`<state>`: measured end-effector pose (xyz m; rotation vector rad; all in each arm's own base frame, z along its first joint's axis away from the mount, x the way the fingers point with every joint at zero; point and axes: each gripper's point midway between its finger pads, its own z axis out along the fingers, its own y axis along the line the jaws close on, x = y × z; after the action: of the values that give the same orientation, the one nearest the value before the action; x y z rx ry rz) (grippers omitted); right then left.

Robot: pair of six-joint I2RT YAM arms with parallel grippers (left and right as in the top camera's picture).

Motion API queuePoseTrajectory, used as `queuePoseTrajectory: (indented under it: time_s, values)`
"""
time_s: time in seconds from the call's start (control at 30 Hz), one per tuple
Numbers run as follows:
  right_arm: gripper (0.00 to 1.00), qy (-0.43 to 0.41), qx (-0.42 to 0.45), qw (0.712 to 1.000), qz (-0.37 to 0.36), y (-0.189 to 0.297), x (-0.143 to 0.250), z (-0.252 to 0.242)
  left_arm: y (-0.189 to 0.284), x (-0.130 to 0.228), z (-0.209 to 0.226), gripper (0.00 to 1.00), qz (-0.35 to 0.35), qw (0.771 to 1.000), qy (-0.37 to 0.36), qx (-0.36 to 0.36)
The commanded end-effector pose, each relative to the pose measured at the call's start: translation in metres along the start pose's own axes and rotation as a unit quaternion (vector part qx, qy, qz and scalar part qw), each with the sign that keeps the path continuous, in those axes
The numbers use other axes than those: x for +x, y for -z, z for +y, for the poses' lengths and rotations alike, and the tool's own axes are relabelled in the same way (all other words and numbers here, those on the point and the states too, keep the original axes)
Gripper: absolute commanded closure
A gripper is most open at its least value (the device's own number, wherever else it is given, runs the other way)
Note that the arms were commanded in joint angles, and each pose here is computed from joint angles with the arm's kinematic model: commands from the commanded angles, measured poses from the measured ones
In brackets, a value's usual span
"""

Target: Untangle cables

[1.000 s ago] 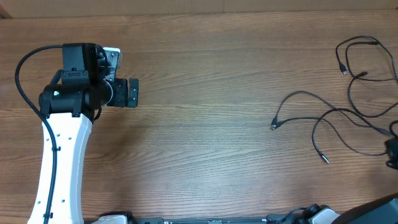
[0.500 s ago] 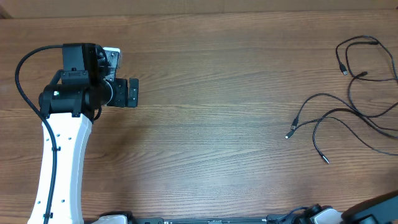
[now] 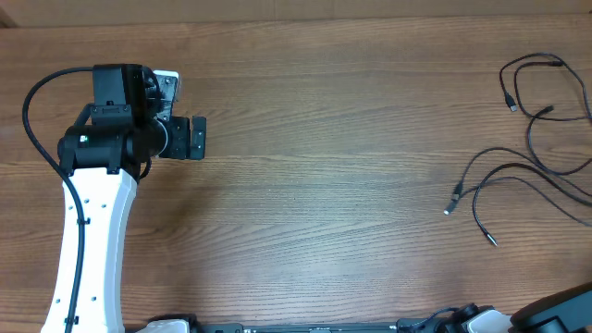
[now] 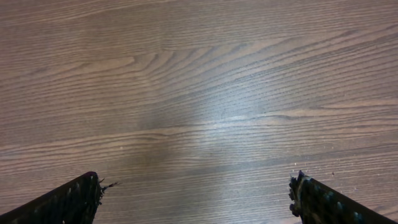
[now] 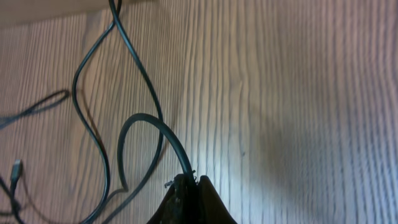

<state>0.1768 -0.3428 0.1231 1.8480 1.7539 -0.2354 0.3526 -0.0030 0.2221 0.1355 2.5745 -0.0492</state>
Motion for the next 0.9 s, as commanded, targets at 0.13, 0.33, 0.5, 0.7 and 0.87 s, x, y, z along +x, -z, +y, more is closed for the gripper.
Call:
queuePoseTrajectory:
  time_s: [0.13,0.33,0.5,0.7,0.87]
  values:
    - [0.96,-0.008,0.047,0.996,-0.075,-0.003,-0.032,-0.014,0.006,-0.007,-0.001,0.0,-0.013,1.0,-0.01,0.006]
    - [0.96,0.005,0.064,0.997,-0.05,-0.032,-0.023,-0.021,0.006,-0.007,-0.001,0.0,-0.013,1.0,-0.01,0.006]
    - [0.96,-0.005,0.078,0.996,-0.041,-0.054,-0.021,-0.035,0.006,-0.007,-0.002,0.01,-0.013,1.0,-0.01,0.005]
    - [0.96,-0.029,0.085,0.994,-0.065,-0.063,-0.04,-0.055,0.006,-0.007,-0.002,0.0,-0.013,1.0,-0.01,0.005]
    - [0.95,-0.059,0.065,0.992,-0.086,-0.063,-0.06,-0.07,0.006,-0.007,-0.001,0.01,-0.013,1.0,-0.01,0.006]
